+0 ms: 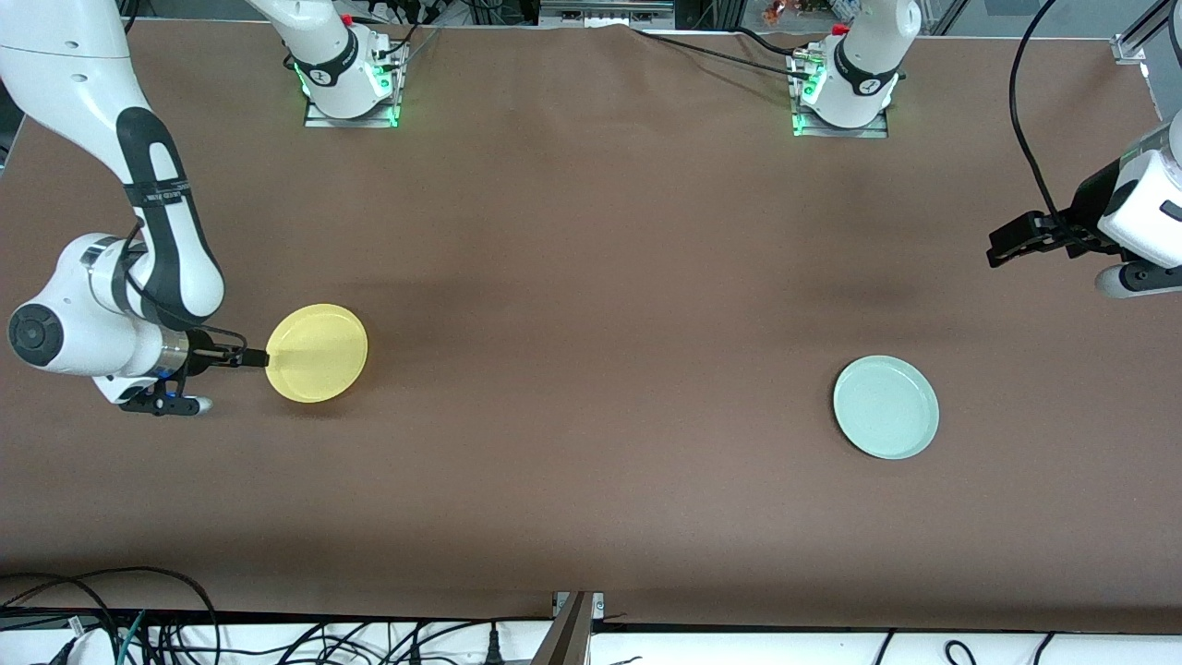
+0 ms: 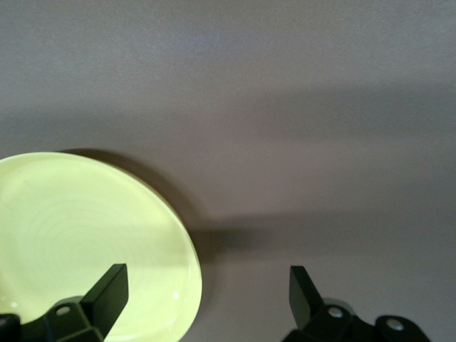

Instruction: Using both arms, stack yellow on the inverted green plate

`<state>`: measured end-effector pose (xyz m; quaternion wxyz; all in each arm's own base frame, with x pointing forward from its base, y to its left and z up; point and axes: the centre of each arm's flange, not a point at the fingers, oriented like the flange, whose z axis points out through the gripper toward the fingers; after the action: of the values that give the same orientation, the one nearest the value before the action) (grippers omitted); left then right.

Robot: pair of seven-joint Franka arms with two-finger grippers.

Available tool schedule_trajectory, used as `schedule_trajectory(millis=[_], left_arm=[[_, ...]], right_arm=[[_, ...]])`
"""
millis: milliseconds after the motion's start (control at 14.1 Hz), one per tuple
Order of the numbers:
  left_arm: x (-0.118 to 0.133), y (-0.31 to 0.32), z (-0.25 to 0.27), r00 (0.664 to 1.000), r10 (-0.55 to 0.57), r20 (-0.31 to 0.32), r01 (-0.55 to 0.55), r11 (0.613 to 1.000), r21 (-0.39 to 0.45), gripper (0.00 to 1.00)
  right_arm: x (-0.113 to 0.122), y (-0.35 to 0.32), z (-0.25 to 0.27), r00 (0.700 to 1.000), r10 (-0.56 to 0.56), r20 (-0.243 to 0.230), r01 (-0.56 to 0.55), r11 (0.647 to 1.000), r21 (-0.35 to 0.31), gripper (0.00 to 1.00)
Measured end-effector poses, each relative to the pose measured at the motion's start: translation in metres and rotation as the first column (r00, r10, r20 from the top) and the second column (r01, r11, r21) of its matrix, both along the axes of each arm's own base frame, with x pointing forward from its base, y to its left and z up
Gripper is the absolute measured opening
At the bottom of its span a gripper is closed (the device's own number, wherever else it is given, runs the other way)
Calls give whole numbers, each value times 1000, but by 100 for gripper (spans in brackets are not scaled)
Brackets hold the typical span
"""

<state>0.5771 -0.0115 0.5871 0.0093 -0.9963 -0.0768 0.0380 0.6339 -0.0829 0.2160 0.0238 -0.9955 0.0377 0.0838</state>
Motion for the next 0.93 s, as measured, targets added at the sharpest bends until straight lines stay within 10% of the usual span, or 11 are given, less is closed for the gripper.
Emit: schedule_trajectory(millis=[925], left_arm=[[3,31,2,1000,4,21,-4,1000,-8,100]], right_arm=[[-31,11,-33,998,-33,-46,35,998,59,100]])
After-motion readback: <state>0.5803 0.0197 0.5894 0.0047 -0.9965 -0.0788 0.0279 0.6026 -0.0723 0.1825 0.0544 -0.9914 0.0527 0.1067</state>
